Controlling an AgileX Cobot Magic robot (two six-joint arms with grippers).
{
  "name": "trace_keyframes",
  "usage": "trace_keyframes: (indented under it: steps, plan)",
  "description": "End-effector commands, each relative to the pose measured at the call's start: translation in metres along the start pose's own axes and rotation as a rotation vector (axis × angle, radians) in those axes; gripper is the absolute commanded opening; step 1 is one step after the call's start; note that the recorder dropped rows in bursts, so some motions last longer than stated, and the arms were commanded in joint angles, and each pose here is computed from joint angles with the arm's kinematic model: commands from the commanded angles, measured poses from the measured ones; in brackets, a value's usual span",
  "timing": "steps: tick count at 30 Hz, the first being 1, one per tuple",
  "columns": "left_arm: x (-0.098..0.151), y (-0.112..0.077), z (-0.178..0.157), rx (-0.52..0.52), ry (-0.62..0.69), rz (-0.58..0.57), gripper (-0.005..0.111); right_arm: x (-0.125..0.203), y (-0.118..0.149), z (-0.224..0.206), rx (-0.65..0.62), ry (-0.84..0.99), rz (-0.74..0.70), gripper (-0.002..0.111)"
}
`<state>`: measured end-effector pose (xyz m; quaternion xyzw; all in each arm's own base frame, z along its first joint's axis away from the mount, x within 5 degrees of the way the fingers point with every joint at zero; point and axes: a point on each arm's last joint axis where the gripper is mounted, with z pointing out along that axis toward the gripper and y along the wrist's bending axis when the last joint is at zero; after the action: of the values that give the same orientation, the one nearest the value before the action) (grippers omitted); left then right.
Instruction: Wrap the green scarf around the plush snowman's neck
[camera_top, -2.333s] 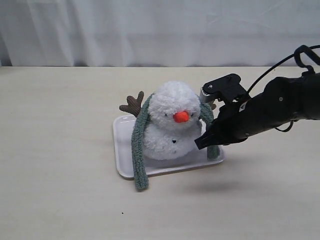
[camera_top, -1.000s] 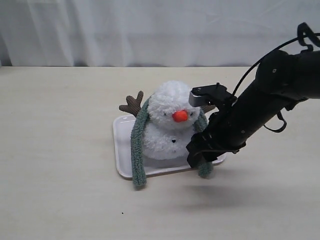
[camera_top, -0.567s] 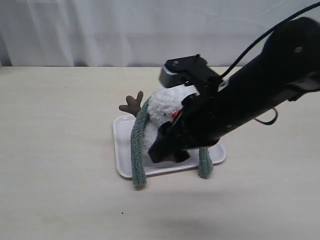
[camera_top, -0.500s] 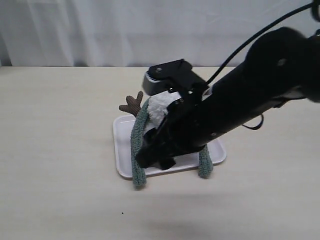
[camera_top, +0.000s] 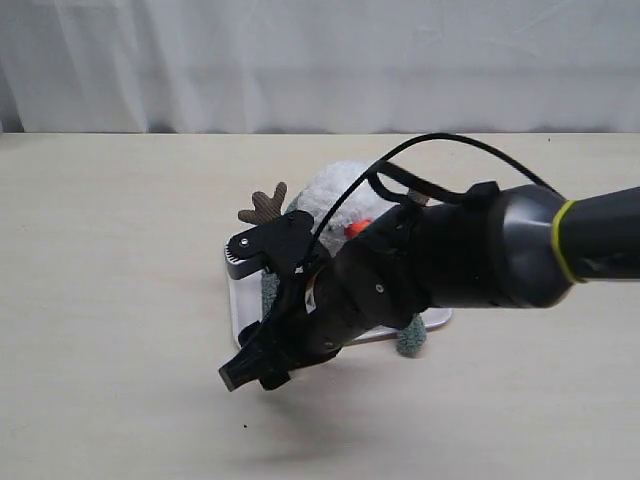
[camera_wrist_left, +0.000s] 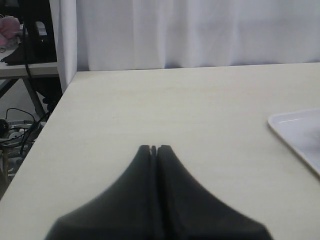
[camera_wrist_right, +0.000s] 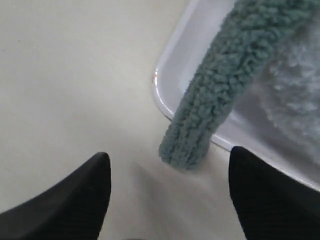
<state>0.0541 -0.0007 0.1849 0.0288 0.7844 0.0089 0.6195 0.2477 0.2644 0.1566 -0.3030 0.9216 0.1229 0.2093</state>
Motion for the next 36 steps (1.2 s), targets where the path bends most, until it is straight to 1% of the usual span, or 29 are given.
trace_keyframes:
  steps: [1,4,7,10,13,17,18,22,27,31,36]
  plan:
    - [0.000,0.000,0.000,0.000,-0.014,-0.002,0.000,-0.005,-0.002,0.012,0.010,-0.063,0.001,0.064]
    - [0.000,0.000,0.000,0.000,-0.014,-0.002,0.000,-0.005,-0.002,0.019,0.007,-0.081,0.005,0.064]
    - [0.000,0.000,0.000,0.000,-0.014,-0.002,0.000,-0.003,-0.010,0.027,0.020,-0.061,0.024,0.063]
    - [0.000,0.000,0.000,0.000,-0.014,-0.002,0.000,0.000,-0.021,0.032,0.040,-0.026,0.048,0.055]
    - [0.000,0.000,0.000,0.000,-0.014,-0.002,0.000,0.002,-0.029,0.032,0.055,0.004,0.061,0.039]
    - [0.000,0.000,0.000,0.000,-0.014,-0.002,0.000,0.002,-0.028,0.029,0.055,0.006,0.003,0.009]
    - [0.000,0.000,0.000,0.000,-0.014,-0.002,0.000,0.001,-0.028,0.028,0.055,0.006,0.000,0.004]
    - [0.000,0.000,0.000,0.000,-0.014,-0.002,0.000,-0.001,-0.027,0.011,0.056,0.014,-0.039,0.004]
    - [0.000,0.000,0.000,0.000,-0.014,-0.002,0.000,0.000,-0.026,-0.019,0.064,0.076,-0.134,0.004]
    - [0.000,0.000,0.000,0.000,-0.014,-0.002,0.000,0.006,-0.032,-0.038,0.125,0.160,-0.217,0.004]
    - [0.000,0.000,0.000,0.000,-0.014,-0.002,0.000,0.015,-0.044,-0.039,0.230,0.288,-0.314,0.004]
